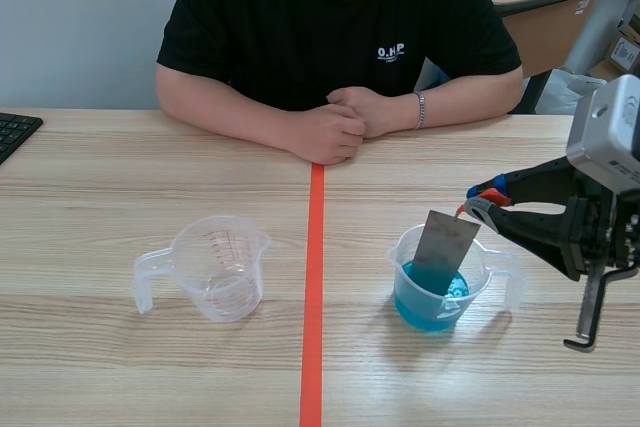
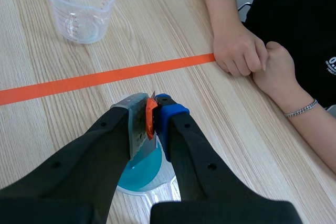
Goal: Do the redox reaction experiment.
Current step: 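Hold the plate still in the solution, then raise the plate and point at it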
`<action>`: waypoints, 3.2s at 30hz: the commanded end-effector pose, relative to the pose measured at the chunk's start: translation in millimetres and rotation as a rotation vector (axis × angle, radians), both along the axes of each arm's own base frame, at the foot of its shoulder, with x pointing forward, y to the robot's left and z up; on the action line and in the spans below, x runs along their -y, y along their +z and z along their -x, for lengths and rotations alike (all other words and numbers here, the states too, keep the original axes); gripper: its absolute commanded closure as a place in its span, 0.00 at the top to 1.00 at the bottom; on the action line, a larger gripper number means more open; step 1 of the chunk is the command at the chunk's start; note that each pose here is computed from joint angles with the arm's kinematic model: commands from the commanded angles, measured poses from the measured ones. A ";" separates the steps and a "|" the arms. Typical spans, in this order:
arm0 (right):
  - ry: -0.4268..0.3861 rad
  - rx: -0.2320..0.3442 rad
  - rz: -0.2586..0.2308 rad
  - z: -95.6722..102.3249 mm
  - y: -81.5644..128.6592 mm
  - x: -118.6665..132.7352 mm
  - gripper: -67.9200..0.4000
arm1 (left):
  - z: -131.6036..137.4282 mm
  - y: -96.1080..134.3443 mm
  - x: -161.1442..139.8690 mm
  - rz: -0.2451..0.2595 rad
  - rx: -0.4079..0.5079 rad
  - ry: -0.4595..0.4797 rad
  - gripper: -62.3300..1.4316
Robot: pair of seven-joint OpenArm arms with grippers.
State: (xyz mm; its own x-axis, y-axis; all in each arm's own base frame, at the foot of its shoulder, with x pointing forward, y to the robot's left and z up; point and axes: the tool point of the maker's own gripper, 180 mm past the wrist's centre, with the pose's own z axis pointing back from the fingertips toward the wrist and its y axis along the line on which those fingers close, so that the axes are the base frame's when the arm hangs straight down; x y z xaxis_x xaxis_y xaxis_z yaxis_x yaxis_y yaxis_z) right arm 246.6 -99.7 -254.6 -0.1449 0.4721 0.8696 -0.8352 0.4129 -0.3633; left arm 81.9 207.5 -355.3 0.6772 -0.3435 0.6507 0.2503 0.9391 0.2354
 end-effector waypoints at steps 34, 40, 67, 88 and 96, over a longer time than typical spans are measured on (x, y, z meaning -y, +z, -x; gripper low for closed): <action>0.018 0.026 0.007 -1.4 8.5 -2.1 0.03 | 2.8 -0.7 -0.8 -0.003 -0.012 0.006 0.10; 0.012 0.053 0.019 -0.2 18.5 -1.6 0.03 | 2.8 -0.7 -0.8 -0.003 -0.012 0.006 0.10; -0.047 0.176 0.012 3.9 93.1 -4.9 0.03 | 2.8 -0.7 -0.7 -0.003 -0.011 0.006 0.10; -0.058 0.183 0.016 18.8 126.6 -17.9 0.03 | 3.0 -0.8 -0.8 -0.003 -0.012 0.006 0.10; -0.077 0.170 0.023 19.1 127.5 -13.8 0.03 | 3.0 -0.8 -0.8 -0.003 -0.012 0.006 0.10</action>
State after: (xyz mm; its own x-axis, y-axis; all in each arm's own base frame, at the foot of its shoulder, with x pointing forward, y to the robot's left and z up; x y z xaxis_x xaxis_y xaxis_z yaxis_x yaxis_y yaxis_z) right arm 229.1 -86.1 -132.2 -0.2346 0.5085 0.8285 -0.7290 0.4718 -0.4959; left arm 79.1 209.0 -357.9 0.6913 -0.3435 0.6357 0.2502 0.9391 0.2354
